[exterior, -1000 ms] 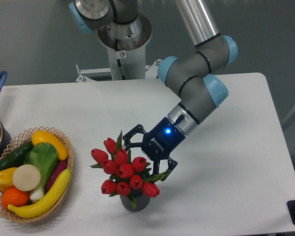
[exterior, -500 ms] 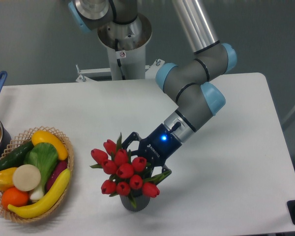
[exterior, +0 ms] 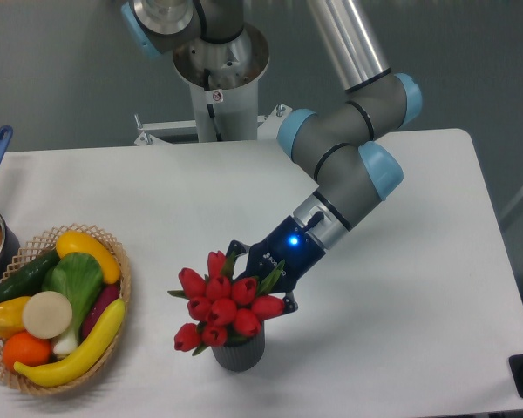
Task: Pick up the flowers from the vase
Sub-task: 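Lift the gripped tulips up out of the grey vase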
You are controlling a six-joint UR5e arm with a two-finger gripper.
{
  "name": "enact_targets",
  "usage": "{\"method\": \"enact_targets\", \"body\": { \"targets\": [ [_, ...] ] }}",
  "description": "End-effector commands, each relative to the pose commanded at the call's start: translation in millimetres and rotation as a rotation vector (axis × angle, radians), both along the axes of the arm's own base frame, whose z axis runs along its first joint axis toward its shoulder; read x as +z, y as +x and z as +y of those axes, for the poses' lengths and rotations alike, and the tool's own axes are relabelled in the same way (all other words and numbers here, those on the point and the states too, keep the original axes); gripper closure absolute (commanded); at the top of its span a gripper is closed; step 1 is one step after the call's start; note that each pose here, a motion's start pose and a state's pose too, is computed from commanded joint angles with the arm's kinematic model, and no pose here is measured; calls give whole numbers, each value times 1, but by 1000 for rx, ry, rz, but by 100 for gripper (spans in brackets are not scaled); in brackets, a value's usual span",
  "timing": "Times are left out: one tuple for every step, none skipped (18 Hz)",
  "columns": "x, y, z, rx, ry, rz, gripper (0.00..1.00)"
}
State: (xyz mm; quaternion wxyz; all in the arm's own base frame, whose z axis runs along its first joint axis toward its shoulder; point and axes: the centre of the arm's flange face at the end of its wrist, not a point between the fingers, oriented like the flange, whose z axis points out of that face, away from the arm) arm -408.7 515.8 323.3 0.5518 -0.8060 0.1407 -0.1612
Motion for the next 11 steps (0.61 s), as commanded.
{"method": "enact_targets", "body": {
  "targets": [
    [4,1,0,0,4,3,100],
    [9,2,-1,0,8,10,100],
    [17,4,-2,-3,23,15,99],
    [23,5,-3,-4,36,14,99],
    [26,4,-5,-1,42,9,99],
    [30,2,-9,8,43,9,99],
    [37,3,-10,12,46,10,99],
    [43,4,-12,17,48,11,99],
    [52,2,-17,27,54,17,99],
    [59,1,-21,32,62,25,99],
    [65,2,-23,30,78,24,99]
  ]
}}
